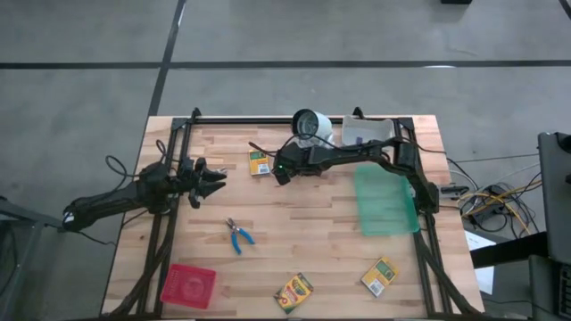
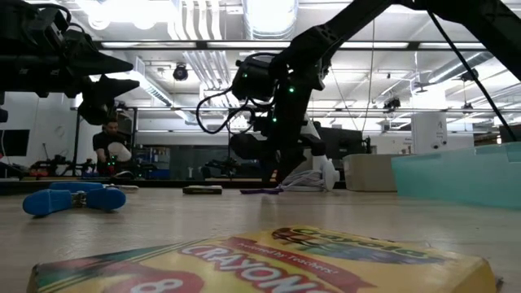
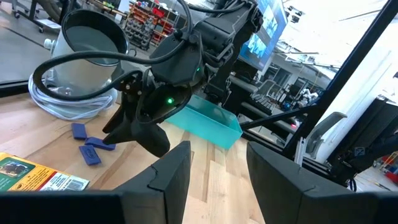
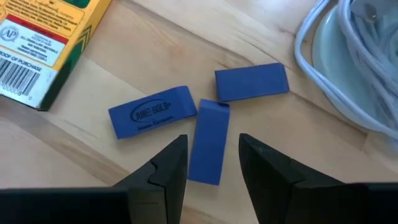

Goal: Pick & Place School Supplies
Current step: Put the blue eraser into the gray bin

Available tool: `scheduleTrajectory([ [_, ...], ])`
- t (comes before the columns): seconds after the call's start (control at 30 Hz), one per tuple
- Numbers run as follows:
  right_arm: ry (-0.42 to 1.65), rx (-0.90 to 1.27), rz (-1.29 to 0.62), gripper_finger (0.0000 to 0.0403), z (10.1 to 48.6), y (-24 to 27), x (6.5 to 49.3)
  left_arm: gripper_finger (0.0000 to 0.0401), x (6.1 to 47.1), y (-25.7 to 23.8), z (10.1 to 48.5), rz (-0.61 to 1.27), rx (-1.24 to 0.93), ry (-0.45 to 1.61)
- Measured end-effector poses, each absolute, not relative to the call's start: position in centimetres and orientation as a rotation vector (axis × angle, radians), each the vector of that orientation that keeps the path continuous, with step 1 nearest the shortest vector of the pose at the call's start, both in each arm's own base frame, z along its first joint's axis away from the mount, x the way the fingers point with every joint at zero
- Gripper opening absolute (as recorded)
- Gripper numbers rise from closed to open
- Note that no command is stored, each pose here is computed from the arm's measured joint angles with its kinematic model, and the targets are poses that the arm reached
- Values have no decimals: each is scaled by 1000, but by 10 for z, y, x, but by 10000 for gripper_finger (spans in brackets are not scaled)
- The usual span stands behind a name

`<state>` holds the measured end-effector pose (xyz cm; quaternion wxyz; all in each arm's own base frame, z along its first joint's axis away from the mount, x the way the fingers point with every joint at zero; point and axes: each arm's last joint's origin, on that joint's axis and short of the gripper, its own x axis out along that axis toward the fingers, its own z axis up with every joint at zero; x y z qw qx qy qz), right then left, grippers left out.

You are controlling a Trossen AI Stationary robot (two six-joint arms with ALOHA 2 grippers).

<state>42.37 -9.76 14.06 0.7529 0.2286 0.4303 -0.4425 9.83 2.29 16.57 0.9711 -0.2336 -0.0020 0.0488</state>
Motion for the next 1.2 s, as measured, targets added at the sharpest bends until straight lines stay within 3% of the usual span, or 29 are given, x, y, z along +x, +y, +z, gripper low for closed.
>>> scheduleTrajectory([
  [0.9,908,531,-969,136,122,-96,417,163,98,23,166,99,-472,-4],
  [1.2,911,531,-962,100,122,-96,417,163,98,23,166,98,-472,-4],
])
